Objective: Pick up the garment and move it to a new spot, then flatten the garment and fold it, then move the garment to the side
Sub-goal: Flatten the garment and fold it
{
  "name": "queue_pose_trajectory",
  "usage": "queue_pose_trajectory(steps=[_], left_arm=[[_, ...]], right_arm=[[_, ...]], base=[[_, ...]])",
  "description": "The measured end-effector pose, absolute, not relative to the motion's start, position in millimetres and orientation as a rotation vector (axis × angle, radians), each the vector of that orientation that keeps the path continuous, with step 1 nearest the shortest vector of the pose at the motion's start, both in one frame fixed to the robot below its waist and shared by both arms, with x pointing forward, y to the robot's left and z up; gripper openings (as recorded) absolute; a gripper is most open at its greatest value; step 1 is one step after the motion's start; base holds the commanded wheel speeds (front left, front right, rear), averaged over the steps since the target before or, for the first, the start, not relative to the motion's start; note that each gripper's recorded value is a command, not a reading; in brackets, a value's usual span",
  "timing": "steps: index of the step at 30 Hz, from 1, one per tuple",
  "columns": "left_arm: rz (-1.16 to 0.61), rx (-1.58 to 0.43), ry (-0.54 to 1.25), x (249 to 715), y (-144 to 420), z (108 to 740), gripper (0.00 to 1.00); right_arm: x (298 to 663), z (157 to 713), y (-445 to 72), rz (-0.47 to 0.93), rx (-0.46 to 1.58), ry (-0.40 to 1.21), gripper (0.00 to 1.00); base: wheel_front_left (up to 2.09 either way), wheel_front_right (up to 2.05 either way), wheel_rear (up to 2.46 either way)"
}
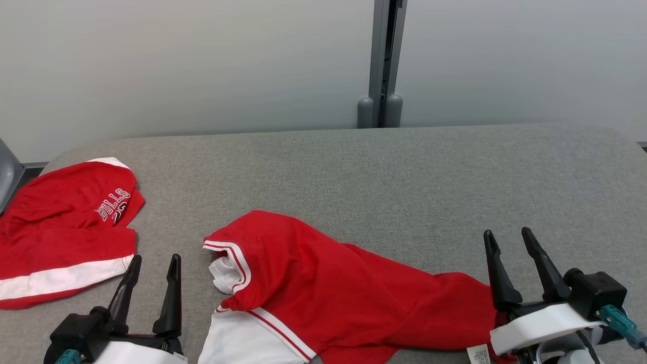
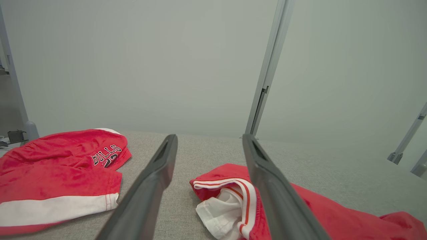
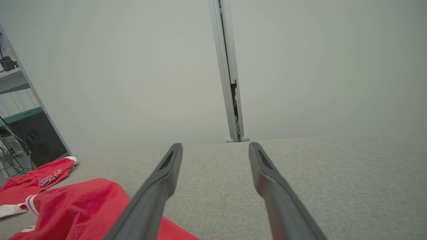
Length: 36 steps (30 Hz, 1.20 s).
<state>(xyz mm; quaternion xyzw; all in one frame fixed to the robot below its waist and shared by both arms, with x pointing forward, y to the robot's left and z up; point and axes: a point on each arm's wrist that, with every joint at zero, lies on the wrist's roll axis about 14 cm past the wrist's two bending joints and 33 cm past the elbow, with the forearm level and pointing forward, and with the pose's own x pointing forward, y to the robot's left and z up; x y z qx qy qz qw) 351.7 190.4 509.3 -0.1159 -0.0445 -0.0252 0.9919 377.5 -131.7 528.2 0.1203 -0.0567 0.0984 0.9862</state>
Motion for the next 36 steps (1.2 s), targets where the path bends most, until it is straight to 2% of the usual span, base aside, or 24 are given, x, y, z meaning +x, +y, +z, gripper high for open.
queue_pose_trajectory(steps=[10, 15, 21, 28, 33, 36], left_arm=[[-0.048, -0.229, -0.09, 350, 192, 509, 1.0], [-0.044, -0.218, -0.088, 350, 197, 512, 1.0], [-0.052, -0.226, 0.064, 342, 196, 487, 1.0], [-0.13, -0.275, 0.322, 326, 172, 445, 1.0], [-0.172, -0.278, 0.491, 312, 168, 418, 1.0], [-0.191, -0.287, 0.547, 308, 164, 410, 1.0]], right_arm=[[378, 535, -133, 0.202, 0.233, -0.125, 1.0], [380, 531, -153, 0.169, 0.179, -0.087, 1.0], [368, 484, -175, 0.12, 0.166, 0.17, 1.0], [332, 406, -184, 0.061, 0.244, 0.543, 1.0], [317, 380, -177, 0.051, 0.318, 0.682, 1.0], [314, 374, -173, 0.052, 0.348, 0.711, 1.0]], base=[[0.0, 0.0, 0.0], [0.0, 0.0, 0.0], [0.0, 0.0, 0.0], [0.0, 0.0, 0.0], [0.0, 0.0, 0.0], [0.0, 0.0, 0.0]])
